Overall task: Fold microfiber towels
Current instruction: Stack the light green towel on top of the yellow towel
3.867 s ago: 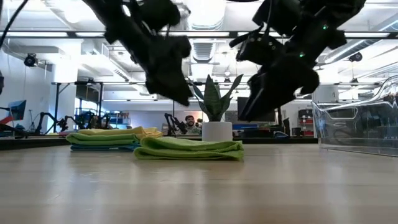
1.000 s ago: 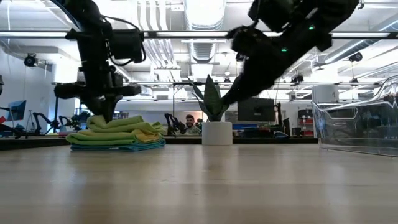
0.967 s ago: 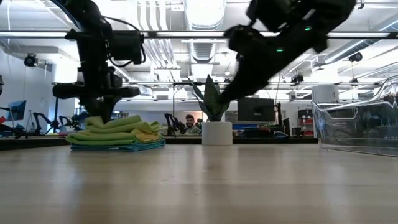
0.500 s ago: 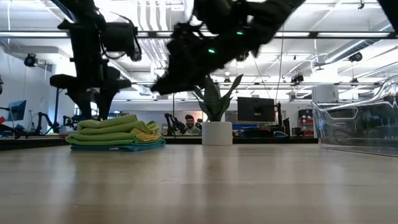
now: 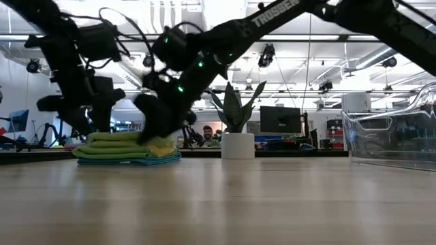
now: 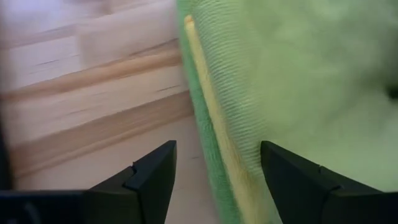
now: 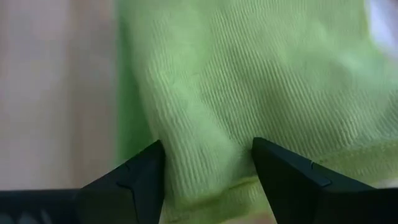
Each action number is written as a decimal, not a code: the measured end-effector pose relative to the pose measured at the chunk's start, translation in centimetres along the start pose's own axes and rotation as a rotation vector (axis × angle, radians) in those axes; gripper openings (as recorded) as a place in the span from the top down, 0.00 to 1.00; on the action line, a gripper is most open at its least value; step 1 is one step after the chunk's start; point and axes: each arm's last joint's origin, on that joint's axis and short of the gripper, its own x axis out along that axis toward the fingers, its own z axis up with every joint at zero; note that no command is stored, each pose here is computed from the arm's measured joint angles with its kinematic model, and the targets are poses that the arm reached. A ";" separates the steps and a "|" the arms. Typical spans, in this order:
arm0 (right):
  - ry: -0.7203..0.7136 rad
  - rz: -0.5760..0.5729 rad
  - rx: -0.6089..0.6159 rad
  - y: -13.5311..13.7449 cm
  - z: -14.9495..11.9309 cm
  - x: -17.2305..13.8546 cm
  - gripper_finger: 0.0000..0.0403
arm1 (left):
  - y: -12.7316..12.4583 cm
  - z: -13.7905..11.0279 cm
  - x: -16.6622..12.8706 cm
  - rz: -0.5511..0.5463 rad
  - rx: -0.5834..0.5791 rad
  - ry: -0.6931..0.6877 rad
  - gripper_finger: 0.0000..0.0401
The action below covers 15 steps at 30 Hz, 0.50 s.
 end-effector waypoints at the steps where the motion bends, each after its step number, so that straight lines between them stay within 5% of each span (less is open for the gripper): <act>1: 0.052 -0.006 -0.012 -0.1 -0.3 0.2 0.44 | -0.1 -0.2 0.1 -0.020 0.012 -0.004 0.46; 9: 0.066 -0.018 -0.022 -0.7 0.2 0.1 0.44 | -1.2 0.4 -0.8 -0.124 0.092 -0.076 0.46; 15: -0.003 0.024 -0.039 -1.0 3.1 -4.2 0.44 | -1.6 0.9 -1.4 -0.147 0.093 -0.095 0.46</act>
